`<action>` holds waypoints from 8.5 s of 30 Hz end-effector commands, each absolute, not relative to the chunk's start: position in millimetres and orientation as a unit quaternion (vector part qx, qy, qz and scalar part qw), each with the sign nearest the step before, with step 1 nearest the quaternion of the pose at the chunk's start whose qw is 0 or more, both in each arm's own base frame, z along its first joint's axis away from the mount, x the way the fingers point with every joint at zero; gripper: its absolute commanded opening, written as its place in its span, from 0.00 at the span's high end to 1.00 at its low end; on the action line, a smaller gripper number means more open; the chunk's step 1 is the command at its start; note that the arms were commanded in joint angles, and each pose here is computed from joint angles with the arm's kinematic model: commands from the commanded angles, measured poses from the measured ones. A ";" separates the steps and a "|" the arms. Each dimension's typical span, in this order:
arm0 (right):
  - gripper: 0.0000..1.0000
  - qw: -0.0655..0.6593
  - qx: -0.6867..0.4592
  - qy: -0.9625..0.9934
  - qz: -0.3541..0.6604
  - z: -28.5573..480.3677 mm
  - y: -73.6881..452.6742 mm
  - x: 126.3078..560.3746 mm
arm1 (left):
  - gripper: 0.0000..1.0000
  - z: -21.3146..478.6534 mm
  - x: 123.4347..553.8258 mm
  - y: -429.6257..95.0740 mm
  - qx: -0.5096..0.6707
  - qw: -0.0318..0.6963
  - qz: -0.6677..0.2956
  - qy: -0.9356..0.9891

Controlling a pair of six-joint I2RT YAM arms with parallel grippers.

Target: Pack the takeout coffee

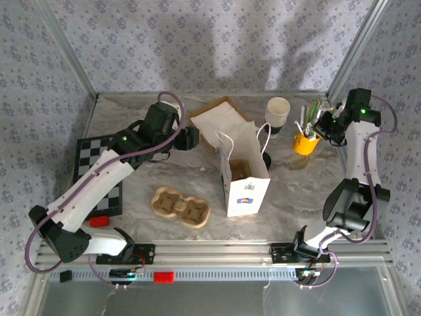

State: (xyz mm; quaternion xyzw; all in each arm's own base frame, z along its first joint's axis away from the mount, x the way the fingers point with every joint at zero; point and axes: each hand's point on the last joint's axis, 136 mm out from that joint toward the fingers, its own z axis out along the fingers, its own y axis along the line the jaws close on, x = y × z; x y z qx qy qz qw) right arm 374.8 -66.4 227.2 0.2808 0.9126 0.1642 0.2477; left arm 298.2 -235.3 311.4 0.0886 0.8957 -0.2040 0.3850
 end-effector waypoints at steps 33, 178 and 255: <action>1.00 0.451 0.090 0.775 0.434 511.8 79.8 289.6 | 0.39 342.6 271.3 -224.6 0.016 0.379 -0.284 0.881; 0.02 0.301 0.172 0.857 0.381 347.7 57.0 296.5 | 0.49 129.7 323.7 -219.7 0.421 0.259 -0.056 0.868; 0.00 0.656 -0.555 0.486 0.162 467.4 404.5 245.9 | 1.00 499.7 249.1 -197.1 0.042 0.400 -0.469 0.786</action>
